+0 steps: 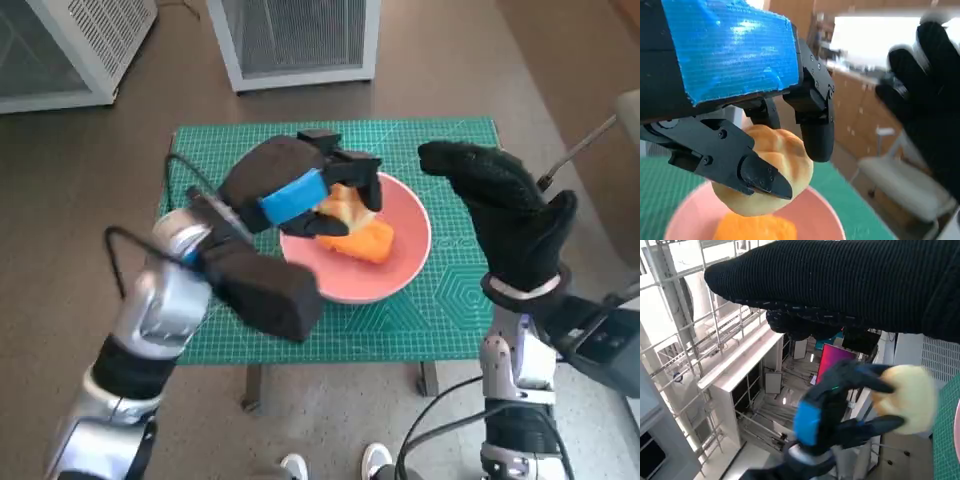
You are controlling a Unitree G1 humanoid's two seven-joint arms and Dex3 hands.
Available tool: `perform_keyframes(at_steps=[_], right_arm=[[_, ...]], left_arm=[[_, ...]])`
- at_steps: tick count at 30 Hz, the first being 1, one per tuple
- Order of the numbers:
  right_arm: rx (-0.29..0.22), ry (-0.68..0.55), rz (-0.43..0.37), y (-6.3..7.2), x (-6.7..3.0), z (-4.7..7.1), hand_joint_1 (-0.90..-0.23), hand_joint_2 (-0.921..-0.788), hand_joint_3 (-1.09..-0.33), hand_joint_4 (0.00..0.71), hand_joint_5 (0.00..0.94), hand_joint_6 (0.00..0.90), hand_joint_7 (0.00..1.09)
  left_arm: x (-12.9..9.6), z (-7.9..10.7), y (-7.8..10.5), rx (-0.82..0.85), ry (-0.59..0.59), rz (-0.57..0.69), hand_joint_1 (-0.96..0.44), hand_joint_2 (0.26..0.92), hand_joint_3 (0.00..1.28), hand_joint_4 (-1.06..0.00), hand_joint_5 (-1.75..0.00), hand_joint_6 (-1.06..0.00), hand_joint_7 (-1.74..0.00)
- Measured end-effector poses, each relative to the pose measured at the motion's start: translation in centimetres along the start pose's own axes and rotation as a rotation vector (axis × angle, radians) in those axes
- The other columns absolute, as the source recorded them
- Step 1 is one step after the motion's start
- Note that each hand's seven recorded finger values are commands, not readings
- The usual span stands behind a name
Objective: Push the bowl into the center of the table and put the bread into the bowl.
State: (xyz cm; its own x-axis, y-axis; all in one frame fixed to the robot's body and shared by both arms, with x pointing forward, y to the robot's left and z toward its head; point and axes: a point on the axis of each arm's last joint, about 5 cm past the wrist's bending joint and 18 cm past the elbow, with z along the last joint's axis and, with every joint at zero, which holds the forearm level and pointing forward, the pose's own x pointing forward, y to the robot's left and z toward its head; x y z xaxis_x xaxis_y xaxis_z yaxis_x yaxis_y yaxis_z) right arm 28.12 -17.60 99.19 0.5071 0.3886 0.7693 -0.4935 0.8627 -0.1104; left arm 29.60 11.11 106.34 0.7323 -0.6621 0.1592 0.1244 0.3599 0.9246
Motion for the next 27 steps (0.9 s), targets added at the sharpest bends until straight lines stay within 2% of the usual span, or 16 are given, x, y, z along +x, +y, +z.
perform_keyframes(at_steps=[3,4,5,6,7,8,9,11,15,19,27], right_arm=[[-0.003,0.000,-0.001,-0.1,-0.05,0.1,-0.546,-0.921,-0.550,0.406,0.006,0.006,0.62],[-0.004,-0.001,-0.001,-0.1,-0.06,0.1,-0.547,-0.921,-0.549,0.406,0.006,0.006,0.62],[-0.006,-0.002,-0.001,-0.1,-0.07,0.1,-0.547,-0.921,-0.549,0.406,0.006,0.007,0.62],[-0.007,-0.003,-0.001,-0.1,-0.06,0.2,-0.547,-0.921,-0.549,0.406,0.006,0.007,0.62],[-0.008,-0.004,-0.001,-0.1,-0.06,0.2,-0.547,-0.921,-0.549,0.406,0.006,0.007,0.62],[-0.008,-0.005,-0.001,-0.1,-0.05,0.2,-0.547,-0.921,-0.548,0.406,0.006,0.008,0.62],[-0.009,-0.006,-0.001,-0.1,-0.04,0.2,-0.547,-0.921,-0.548,0.406,0.006,0.008,0.62],[-0.010,-0.007,-0.001,-0.2,-0.03,0.3,-0.547,-0.921,-0.548,0.406,0.005,0.008,0.61],[-0.012,-0.008,-0.002,-0.2,-0.04,0.3,-0.548,-0.921,-0.547,0.406,0.005,0.010,0.61],[-0.012,-0.007,-0.002,-0.2,-0.04,0.3,-0.551,-0.921,-0.547,0.406,0.005,0.010,0.61],[-0.012,-0.005,-0.004,-0.2,-0.07,0.2,-0.554,-0.921,-0.546,0.407,0.005,0.012,0.61]], left_arm=[[0.2,-0.2,-0.5,-0.006,0.014,-0.028,0.00,0.921,0.21,-0.56,-1.29,-0.44,-1.37],[0.2,-0.3,-0.6,-0.004,0.020,-0.037,-0.07,0.875,0.20,-0.46,-1.02,-0.38,-1.14],[0.2,-0.3,-0.8,0.001,0.026,-0.047,-0.09,0.863,0.19,-0.45,-0.88,-0.37,-1.03],[0.3,-0.4,-0.9,0.004,0.033,-0.055,-0.16,0.856,0.15,-0.41,-0.61,-0.34,-0.82],[0.3,-0.4,-1.0,0.007,0.041,-0.064,-0.20,0.858,0.11,-0.40,-0.41,-0.33,-0.67],[0.3,-0.5,-1.1,0.009,0.052,-0.074,-0.24,0.860,0.09,-0.36,-0.27,-0.30,-0.56],[0.3,-0.5,-1.1,0.009,0.062,-0.083,-0.26,0.860,0.08,-0.34,-0.22,-0.28,-0.52],[0.3,-0.6,-1.3,0.004,0.088,-0.107,-0.33,0.864,0.05,-0.25,-0.09,-0.21,-0.39],[0.4,-0.8,-1.5,-0.001,0.138,-0.162,-0.41,0.869,0.04,-0.11,-0.02,-0.14,-0.30],[0.2,-0.9,-1.6,-0.009,0.170,-0.210,-0.45,0.874,0.03,-0.04,0.00,-0.11,-0.26],[-0.5,-1.0,-1.1,-0.018,0.144,-0.198,-0.52,0.881,0.02,0.00,0.00,-0.07,-0.23]])
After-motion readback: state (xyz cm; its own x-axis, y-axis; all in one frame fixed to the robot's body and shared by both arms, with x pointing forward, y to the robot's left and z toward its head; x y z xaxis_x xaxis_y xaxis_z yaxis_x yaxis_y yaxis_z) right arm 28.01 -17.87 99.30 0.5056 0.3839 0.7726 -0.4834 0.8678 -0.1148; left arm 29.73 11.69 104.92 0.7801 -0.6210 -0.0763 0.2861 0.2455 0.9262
